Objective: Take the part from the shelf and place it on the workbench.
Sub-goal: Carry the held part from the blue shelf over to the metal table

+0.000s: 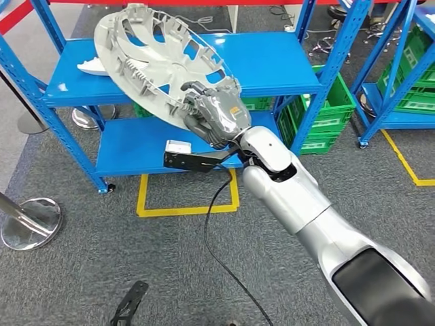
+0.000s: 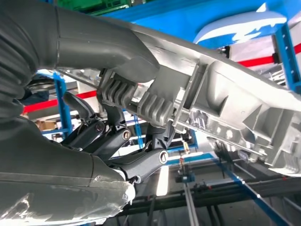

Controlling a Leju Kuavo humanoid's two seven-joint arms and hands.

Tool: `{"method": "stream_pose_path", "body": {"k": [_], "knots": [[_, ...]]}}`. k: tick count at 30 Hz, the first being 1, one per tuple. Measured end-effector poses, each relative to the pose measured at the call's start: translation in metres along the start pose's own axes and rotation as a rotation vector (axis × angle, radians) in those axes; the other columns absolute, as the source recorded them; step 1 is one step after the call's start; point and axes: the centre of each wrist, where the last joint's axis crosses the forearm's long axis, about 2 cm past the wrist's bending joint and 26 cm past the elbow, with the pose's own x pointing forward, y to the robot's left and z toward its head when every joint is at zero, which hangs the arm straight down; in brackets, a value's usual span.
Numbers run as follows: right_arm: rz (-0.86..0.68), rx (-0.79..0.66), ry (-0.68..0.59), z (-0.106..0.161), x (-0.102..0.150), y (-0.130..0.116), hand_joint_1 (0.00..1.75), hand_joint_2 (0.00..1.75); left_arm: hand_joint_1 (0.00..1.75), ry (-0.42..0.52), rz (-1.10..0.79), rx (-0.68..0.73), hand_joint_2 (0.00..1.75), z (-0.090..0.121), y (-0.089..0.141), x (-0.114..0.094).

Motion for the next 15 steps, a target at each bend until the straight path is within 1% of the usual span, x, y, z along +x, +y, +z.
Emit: {"method": "stream_pose_path", "body": {"k": [15], "knots": [[-0.009, -0.01, 0.004, -0.0018, -0.0003, -0.003, 1.75, 1.75, 0.0, -0.007, -0.006, 0.008, 1.75, -0.0012, 0.0042, 0.0031]]}}
